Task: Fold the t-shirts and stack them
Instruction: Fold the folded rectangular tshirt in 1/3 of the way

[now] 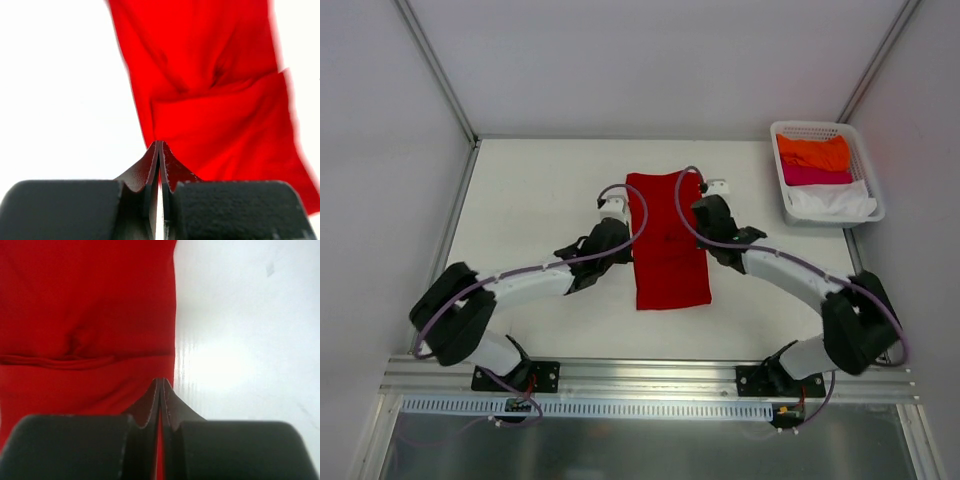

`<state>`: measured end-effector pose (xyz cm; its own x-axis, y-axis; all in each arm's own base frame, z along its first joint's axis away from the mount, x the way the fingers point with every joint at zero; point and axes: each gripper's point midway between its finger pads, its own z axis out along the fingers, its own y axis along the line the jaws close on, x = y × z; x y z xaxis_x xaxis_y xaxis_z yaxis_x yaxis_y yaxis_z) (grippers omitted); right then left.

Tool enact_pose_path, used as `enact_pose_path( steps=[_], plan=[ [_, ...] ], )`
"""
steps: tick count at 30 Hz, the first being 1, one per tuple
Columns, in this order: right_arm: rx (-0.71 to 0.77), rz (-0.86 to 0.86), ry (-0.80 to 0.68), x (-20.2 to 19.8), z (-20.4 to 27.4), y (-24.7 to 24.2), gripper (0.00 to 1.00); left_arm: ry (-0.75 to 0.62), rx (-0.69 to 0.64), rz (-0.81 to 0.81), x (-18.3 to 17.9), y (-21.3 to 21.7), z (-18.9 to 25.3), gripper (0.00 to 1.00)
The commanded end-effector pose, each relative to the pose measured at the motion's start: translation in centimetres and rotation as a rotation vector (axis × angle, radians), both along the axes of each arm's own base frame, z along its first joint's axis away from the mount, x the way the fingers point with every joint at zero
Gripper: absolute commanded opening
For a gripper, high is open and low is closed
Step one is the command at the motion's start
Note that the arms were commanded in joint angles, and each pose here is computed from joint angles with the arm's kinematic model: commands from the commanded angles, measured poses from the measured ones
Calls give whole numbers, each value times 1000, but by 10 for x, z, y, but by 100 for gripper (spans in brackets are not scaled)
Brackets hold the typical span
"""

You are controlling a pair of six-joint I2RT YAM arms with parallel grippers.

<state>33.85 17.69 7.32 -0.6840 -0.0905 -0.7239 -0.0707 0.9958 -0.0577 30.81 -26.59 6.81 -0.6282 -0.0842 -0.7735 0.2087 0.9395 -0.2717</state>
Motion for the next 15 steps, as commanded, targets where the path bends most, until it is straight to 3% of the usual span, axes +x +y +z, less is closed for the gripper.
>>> enact_pose_path(
  steps=[1, 3, 6, 7, 9, 12, 15],
  plan=[
    [58, 34, -173, -21, 93, -7, 7, -145, 0, 55, -7, 15, 78, 1],
    [81, 62, -201, -39, 114, -9, 14, -173, 19, 73, -23, 26, 98, 30],
    [186, 96, -199, -76, 125, -7, 22, -132, -44, -11, -60, 11, 98, 48],
    [235, 115, -205, -88, 129, -5, 28, -73, -63, -12, -73, 12, 80, 55],
    [282, 128, -152, -108, 103, -2, 37, 27, -128, -40, -99, 11, 49, 78],
    [337, 105, -104, -126, 69, -7, 54, 60, -261, -96, -119, 6, 32, 99],
    [409, 92, -79, -138, 44, -6, 62, 95, -367, -130, -140, 11, 8, 99]
  ],
)
